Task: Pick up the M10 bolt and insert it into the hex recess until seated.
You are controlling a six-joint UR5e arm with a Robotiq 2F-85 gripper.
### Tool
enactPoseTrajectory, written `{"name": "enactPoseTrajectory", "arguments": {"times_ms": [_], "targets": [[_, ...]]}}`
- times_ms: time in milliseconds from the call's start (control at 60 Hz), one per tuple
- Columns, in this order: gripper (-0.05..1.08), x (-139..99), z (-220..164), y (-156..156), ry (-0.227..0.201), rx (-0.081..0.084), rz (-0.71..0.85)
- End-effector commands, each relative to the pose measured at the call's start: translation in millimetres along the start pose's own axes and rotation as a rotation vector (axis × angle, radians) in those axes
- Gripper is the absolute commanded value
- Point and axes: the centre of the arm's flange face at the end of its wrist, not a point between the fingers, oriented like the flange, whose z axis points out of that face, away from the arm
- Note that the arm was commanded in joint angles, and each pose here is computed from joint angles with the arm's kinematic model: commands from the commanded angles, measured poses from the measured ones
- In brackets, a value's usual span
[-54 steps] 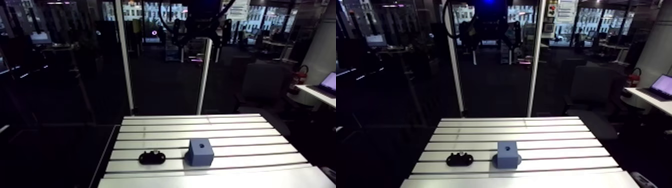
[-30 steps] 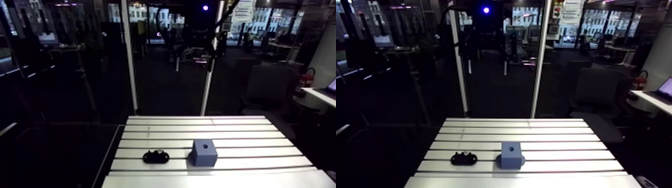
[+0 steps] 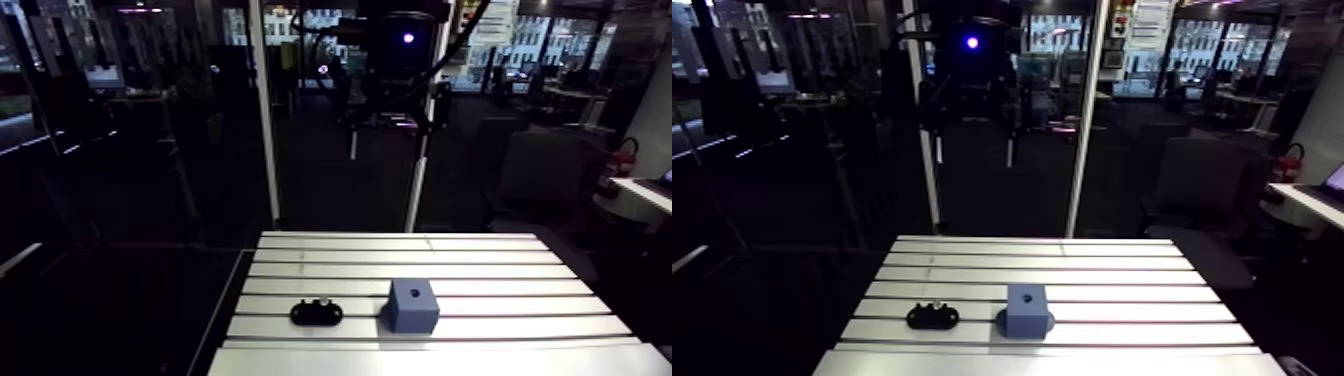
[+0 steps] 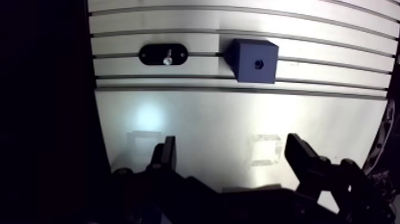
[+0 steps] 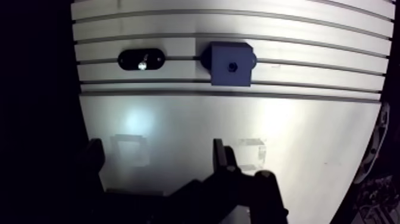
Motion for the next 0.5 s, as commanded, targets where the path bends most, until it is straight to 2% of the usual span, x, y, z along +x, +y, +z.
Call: {"name": "enactPoseTrajectory", "arguments": {"times_ms": [17, 133, 267, 283, 317, 500], "targets": [[0.01, -2, 14, -12, 0.010, -0.006, -0.016], [0.01, -3, 30, -22, 0.019, -0.009, -0.032], [0.01, -6, 47, -37, 0.052, -0.009, -0.054], [0.01, -7, 52, -41, 0.059, -0.016, -0.054], [0.01, -8, 56, -44, 0.068, -0.019, -0.050], [0.01, -15, 88, -57, 0.113, -0.020, -0.062]]}}
